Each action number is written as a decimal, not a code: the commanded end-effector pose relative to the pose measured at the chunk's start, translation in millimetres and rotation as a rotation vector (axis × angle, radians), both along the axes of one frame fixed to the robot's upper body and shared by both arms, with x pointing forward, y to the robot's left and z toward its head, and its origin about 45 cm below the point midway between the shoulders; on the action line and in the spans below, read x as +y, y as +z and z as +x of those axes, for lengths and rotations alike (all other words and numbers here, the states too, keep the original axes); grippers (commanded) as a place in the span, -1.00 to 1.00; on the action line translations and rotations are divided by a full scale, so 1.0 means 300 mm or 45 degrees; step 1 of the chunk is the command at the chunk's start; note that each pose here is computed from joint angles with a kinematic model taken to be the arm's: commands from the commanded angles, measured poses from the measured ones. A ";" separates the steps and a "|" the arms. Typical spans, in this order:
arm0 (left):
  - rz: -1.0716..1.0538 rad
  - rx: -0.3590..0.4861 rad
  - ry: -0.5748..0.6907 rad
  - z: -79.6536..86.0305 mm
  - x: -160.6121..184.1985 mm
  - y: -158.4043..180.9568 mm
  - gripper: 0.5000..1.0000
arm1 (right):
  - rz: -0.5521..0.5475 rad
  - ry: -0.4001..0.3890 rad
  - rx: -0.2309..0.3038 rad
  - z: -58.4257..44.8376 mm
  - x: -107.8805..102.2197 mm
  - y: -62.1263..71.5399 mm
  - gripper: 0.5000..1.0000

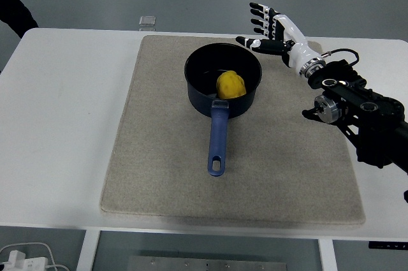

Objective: Put the potato in the blue pot

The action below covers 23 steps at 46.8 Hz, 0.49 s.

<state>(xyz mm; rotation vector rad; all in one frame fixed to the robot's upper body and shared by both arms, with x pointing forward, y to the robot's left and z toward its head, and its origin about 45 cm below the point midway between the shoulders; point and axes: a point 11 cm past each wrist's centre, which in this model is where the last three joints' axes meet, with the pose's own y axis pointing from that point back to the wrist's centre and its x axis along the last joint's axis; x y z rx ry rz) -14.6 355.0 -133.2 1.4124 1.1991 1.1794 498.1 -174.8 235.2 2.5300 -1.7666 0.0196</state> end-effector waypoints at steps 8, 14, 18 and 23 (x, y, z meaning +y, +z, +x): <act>0.001 0.000 0.000 0.000 0.001 0.000 0.99 | 0.330 -0.218 0.148 0.031 -0.105 -0.001 0.71; 0.003 0.002 0.001 -0.003 0.002 0.000 0.99 | 0.466 -0.289 0.151 0.056 -0.150 0.033 0.71; 0.004 0.002 0.001 -0.003 0.004 0.001 0.99 | 0.542 -0.295 0.151 0.063 -0.163 0.051 0.71; 0.006 0.002 0.001 -0.003 0.006 0.001 0.99 | 0.617 -0.319 0.138 0.070 -0.183 0.070 0.71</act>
